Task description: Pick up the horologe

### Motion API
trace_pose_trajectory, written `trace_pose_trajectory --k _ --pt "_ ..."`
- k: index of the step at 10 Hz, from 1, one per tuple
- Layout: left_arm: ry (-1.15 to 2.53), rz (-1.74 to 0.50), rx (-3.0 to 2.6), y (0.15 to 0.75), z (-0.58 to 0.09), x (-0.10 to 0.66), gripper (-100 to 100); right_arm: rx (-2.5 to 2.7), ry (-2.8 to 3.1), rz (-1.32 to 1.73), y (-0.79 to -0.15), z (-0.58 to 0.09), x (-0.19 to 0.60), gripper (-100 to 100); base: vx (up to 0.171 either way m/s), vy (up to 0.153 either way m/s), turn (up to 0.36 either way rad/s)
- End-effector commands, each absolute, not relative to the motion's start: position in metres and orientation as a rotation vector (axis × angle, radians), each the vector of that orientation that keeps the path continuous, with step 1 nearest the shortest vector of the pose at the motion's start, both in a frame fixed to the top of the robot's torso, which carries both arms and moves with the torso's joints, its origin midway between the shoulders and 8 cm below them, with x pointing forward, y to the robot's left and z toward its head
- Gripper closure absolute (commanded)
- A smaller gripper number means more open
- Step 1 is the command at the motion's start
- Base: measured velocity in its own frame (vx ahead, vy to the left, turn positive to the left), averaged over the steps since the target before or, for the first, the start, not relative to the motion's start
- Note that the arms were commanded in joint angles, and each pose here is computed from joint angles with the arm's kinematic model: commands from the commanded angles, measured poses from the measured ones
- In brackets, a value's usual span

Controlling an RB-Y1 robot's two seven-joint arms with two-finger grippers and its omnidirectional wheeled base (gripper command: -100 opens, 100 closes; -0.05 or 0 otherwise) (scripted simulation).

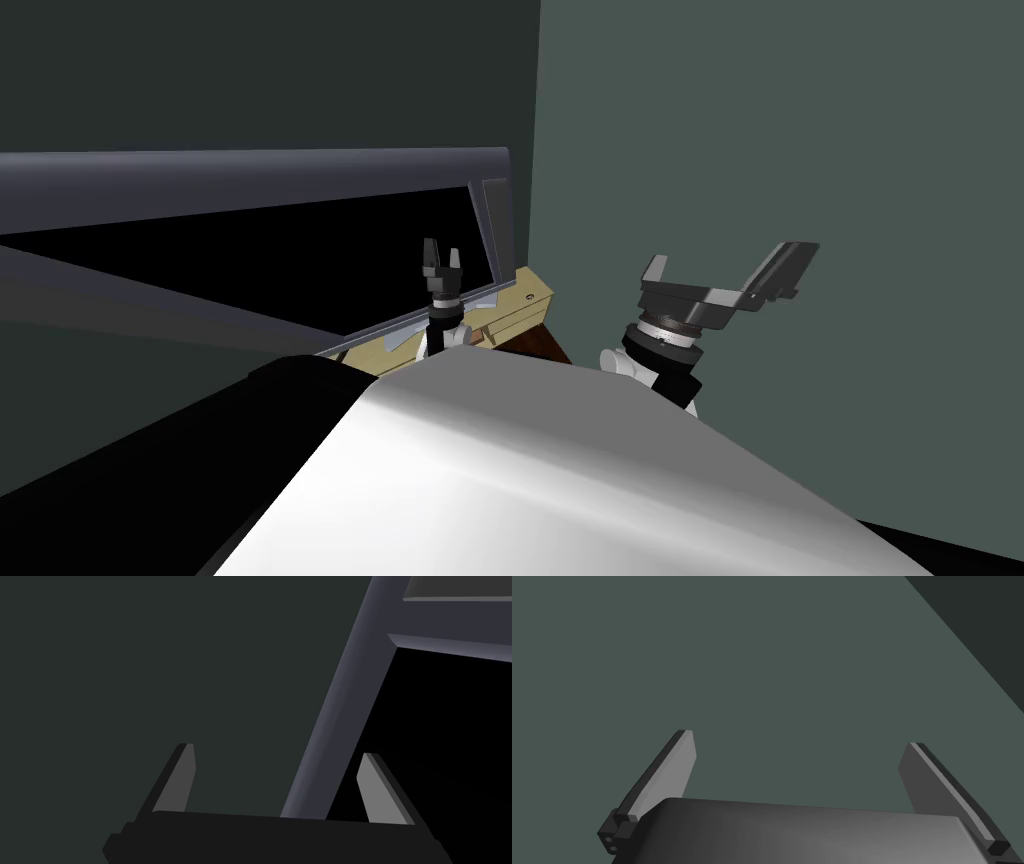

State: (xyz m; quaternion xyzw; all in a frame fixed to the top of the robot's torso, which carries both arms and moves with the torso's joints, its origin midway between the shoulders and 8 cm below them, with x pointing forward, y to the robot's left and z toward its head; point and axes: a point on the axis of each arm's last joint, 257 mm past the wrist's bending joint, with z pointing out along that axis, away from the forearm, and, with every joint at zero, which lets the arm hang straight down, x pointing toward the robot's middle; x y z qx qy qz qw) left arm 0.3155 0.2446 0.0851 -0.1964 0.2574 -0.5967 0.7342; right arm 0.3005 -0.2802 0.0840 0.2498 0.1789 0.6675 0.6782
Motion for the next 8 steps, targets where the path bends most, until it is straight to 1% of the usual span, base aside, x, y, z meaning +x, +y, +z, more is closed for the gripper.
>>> trace_pose_trajectory --k 1,4,8 --pt "0.607 -1.302 -0.417 0.242 0.075 0.324 -100 0.561 0.402 1.500 -0.280 0.084 0.301 0 0.020 -0.013 -0.074" --pt "0.673 -1.281 -0.398 0.238 0.056 0.337 -100 0.561 0.402 1.500 -0.280 0.084 0.300 0 0.032 -0.026 -0.065" --pt "0.795 -1.231 -0.365 0.235 0.016 0.363 -100 0.561 0.402 1.500 -0.280 0.084 0.300 0 0.041 -0.022 -0.102"
